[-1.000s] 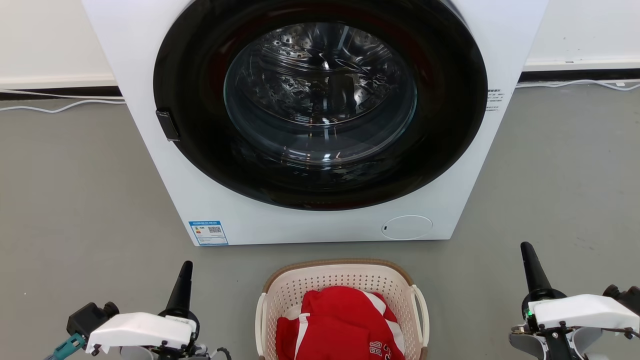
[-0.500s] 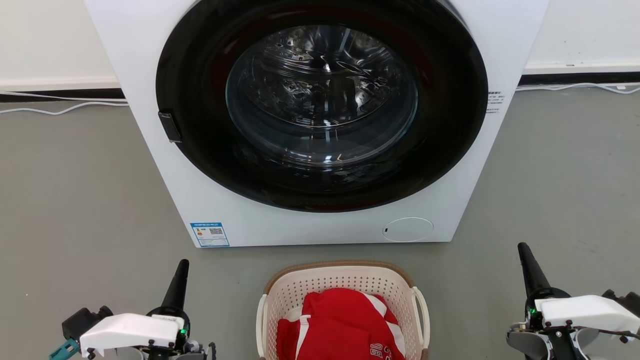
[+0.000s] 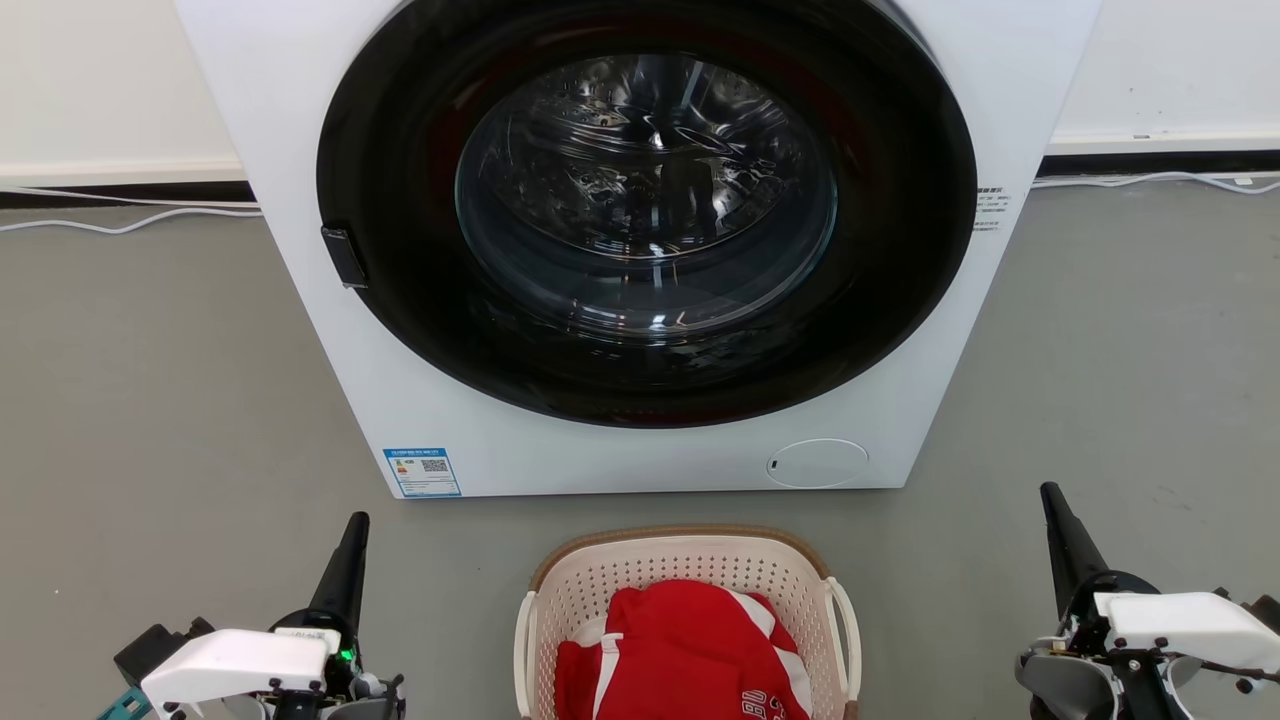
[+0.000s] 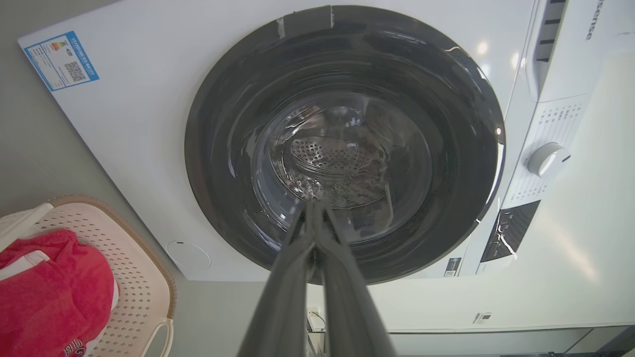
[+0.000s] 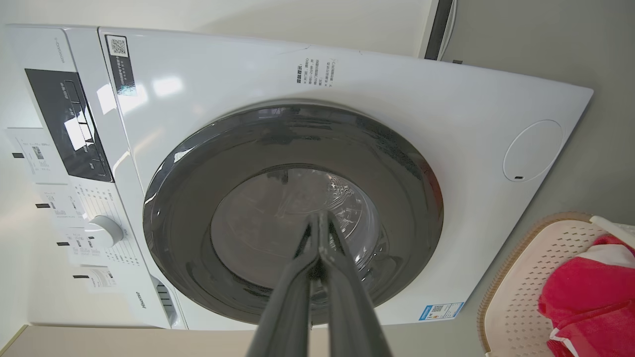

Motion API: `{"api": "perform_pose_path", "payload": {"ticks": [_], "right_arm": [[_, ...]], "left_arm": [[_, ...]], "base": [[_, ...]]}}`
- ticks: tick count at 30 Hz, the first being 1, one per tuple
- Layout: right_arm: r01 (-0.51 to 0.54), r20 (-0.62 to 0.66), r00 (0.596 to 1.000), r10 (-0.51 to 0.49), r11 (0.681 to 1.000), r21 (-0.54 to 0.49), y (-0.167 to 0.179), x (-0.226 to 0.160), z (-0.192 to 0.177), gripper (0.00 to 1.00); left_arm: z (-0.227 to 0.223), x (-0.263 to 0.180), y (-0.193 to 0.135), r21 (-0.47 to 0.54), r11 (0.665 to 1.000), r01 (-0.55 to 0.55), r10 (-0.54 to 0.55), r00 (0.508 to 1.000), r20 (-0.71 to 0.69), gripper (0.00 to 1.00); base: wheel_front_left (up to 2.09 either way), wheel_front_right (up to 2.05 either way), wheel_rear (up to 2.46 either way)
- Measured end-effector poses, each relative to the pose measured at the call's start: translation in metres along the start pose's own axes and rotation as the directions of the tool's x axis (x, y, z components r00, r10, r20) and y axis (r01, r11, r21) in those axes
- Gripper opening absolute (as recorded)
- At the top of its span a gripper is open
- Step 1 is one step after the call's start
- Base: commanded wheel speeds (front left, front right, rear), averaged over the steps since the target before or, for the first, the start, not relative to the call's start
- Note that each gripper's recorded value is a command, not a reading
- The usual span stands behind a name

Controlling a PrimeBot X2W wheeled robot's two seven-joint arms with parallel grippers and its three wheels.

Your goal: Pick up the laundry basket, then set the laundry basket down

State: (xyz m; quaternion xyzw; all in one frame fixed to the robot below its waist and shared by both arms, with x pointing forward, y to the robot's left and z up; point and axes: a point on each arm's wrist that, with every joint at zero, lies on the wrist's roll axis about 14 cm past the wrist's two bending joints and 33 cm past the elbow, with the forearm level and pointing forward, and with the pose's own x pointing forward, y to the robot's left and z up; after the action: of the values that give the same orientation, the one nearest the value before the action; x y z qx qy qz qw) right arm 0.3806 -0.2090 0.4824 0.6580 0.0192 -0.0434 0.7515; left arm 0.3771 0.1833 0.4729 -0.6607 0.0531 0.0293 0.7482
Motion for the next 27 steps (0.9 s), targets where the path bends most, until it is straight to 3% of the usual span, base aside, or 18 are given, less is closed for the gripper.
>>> {"api": "perform_pose_path", "payload": {"ticks": [14,27], "right_arm": [[-0.022,-0.007,1.000,0.023,0.991,0.133,0.0052,-0.0002,-0.0008,0.00],[-0.022,-0.007,1.000,0.023,0.991,0.134,0.0052,-0.0002,-0.0009,0.00]], "left_arm": [[0.0056,-0.0012,-0.0062,-0.131,0.991,0.033,-0.032,0.999,0.008,0.00],[0.0059,-0.0011,-0.0066,-0.132,0.991,0.034,-0.033,0.999,0.009,0.00]], "base": [[0.00,0.00,0.00],[0.00,0.00,0.00]]}}
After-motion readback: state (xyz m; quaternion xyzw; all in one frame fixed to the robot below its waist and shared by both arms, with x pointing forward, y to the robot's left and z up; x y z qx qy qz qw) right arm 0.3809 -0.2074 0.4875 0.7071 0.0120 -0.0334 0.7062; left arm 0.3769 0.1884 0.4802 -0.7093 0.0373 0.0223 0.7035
